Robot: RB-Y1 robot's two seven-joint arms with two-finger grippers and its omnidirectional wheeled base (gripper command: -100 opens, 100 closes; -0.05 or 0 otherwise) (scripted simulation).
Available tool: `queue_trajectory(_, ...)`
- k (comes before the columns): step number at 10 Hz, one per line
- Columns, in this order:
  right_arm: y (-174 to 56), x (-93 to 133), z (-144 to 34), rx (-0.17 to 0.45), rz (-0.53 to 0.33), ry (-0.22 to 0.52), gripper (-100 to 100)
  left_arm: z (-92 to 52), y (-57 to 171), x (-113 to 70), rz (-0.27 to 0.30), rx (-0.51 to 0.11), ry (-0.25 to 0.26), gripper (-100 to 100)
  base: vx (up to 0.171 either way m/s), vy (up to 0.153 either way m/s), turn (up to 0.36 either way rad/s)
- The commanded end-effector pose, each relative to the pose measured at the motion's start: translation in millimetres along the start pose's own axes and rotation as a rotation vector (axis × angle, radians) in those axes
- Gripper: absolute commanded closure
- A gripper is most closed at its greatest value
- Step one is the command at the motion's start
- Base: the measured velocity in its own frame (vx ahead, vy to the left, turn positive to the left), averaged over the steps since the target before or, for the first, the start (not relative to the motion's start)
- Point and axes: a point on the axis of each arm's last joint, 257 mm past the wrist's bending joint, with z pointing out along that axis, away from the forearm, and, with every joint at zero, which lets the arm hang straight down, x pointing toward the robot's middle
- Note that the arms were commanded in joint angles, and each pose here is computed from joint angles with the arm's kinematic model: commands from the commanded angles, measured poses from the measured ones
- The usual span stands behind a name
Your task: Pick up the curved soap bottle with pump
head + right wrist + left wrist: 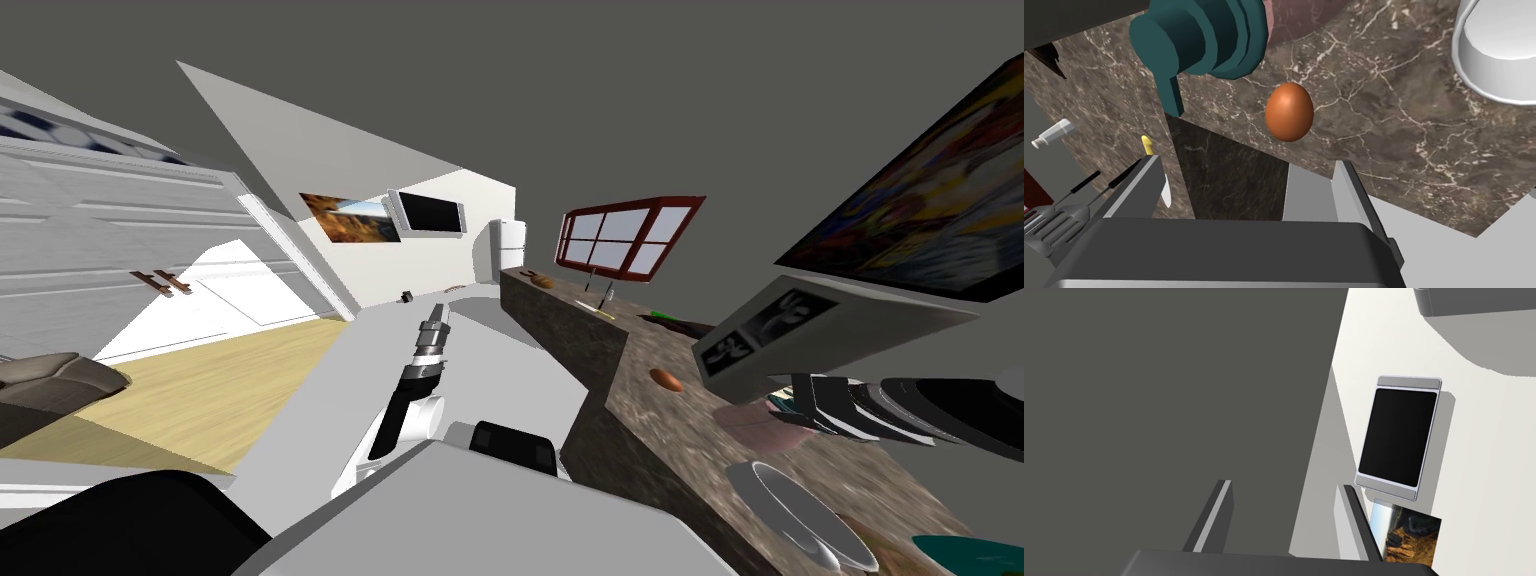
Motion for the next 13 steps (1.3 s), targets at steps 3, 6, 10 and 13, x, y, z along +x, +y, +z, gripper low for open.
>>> queue_trajectory(3,-2,23,-6.5,-0.007,-0.012,0.071,-100,0.0,0,0.0,0.0,0.0,0.0,0,0.007,-0.059,0.038)
queue_trajectory(6,2,46,-8.0,-0.021,-0.042,0.138,-100,0.0,0,0.0,0.0,0.0,0.0,0,0.014,-0.059,0.017)
queue_trajectory(10,4,42,-6.6,-0.025,-0.018,0.12,0,0.0,0,0.0,0.0,0.0,0.0,0,0.003,-0.005,0.001)
queue_trajectory(13,5,59,-7.9,-0.025,0.001,0.128,-100,0.0,0,0.0,0.0,0.0,0.0,0,0.003,0.017,0.065)
